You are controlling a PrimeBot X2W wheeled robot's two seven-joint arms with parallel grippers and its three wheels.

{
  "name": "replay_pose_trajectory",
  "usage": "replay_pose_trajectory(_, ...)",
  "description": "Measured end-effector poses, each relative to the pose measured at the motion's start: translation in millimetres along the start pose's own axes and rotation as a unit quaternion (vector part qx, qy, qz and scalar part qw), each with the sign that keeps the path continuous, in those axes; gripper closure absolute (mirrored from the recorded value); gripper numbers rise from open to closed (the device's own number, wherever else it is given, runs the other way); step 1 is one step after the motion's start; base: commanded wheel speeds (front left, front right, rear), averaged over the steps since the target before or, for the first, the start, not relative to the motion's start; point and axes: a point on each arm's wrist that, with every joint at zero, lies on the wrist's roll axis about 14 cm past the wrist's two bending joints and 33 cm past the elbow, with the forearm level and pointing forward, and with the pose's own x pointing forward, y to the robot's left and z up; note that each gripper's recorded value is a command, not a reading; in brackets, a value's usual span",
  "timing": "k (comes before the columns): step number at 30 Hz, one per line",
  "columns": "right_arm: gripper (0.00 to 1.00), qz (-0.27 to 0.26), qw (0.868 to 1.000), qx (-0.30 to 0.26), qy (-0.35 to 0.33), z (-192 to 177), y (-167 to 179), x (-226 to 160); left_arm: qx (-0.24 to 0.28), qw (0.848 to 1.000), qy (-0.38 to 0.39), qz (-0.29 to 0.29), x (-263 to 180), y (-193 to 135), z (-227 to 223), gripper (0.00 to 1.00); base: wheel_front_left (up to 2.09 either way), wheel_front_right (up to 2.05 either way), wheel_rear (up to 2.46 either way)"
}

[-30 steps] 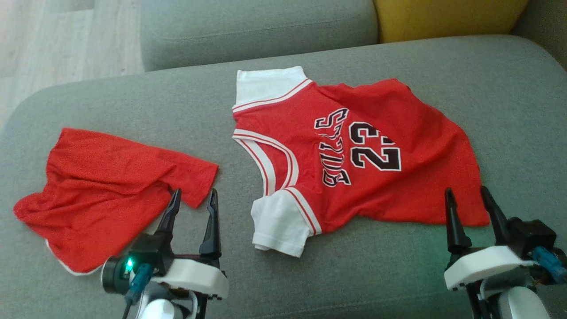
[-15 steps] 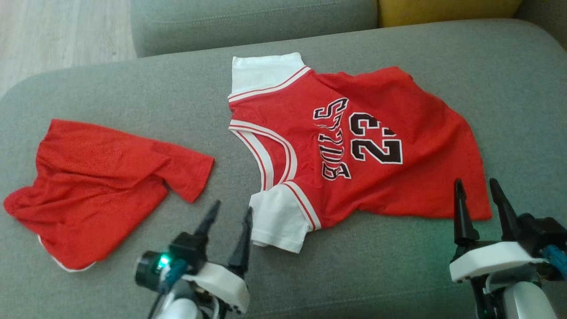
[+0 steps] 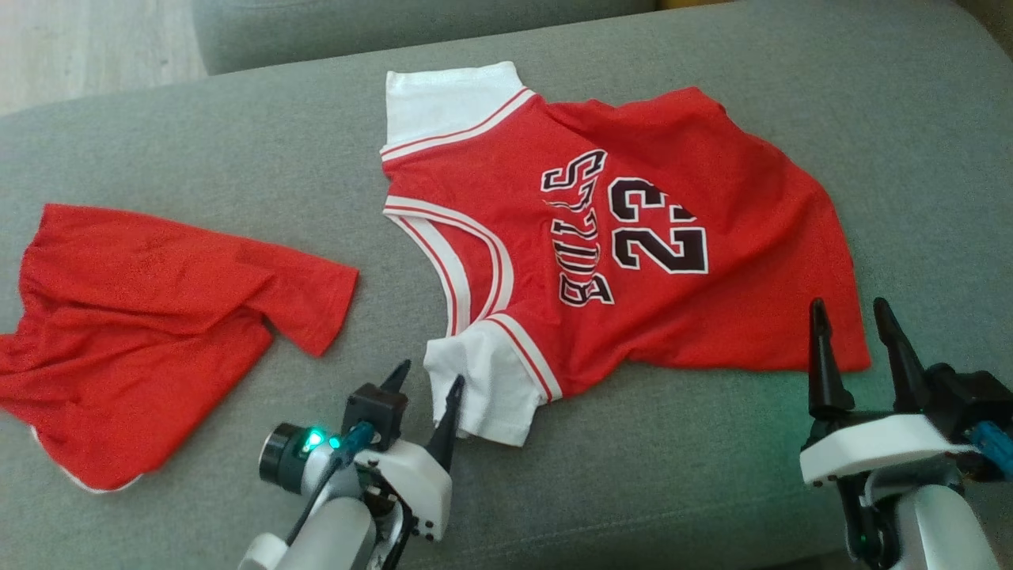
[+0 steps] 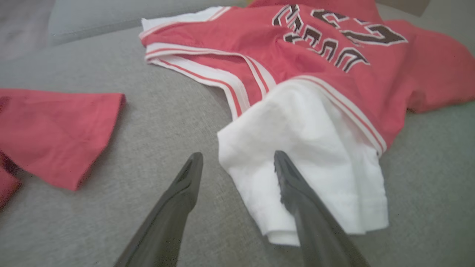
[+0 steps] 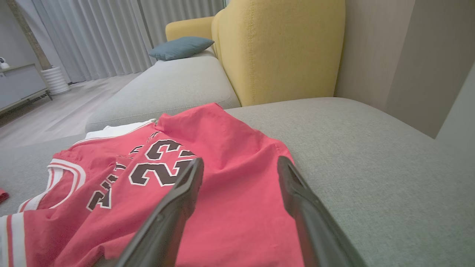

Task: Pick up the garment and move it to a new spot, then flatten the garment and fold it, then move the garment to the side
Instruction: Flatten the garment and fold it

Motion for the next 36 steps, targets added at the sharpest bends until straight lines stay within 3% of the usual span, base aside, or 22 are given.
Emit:
replay_pose_trajectory(14,0.00,-0.014,1.000,0.002,0.003,-3,-9,-2,0.017,0.998,0.051,-0.010,14,-3,-22,0.00,0.00,0.00,0.00)
replay_pose_trajectory(15,0.00,-0.015,1.000,0.002,0.002,-2,-9,-2,0.016,0.998,0.053,-0.014,14,-5,-22,0.23,0.00,0.00,0.00)
replay_pose_trajectory(16,0.00,-0.015,1.000,0.003,0.002,-2,-10,-2,0.013,0.998,0.054,-0.018,14,-7,-22,0.71,0.00,0.00,0.00)
replay_pose_trajectory(17,0.00,-0.015,1.000,0.003,0.002,-2,-10,-2,0.010,0.998,0.055,-0.022,14,-9,-23,1.00,0.00,0.00,0.00)
replay_pose_trajectory(21,0.00,-0.018,1.000,0.004,0.000,-1,-12,-1,0.004,0.998,0.051,-0.022,13,-13,-20,1.00,0.00,0.00,0.00)
replay_pose_trajectory(26,0.00,-0.023,1.000,0.007,-0.005,3,-15,-1,-0.004,1.000,0.018,0.025,11,5,-2,1.00,0.00,0.00,0.00)
replay_pose_trajectory(36,0.00,-0.039,0.999,0.019,0.014,-7,-25,-5,-0.035,0.985,-0.122,0.119,-16,51,76,1.00,0.00,0.00,0.00)
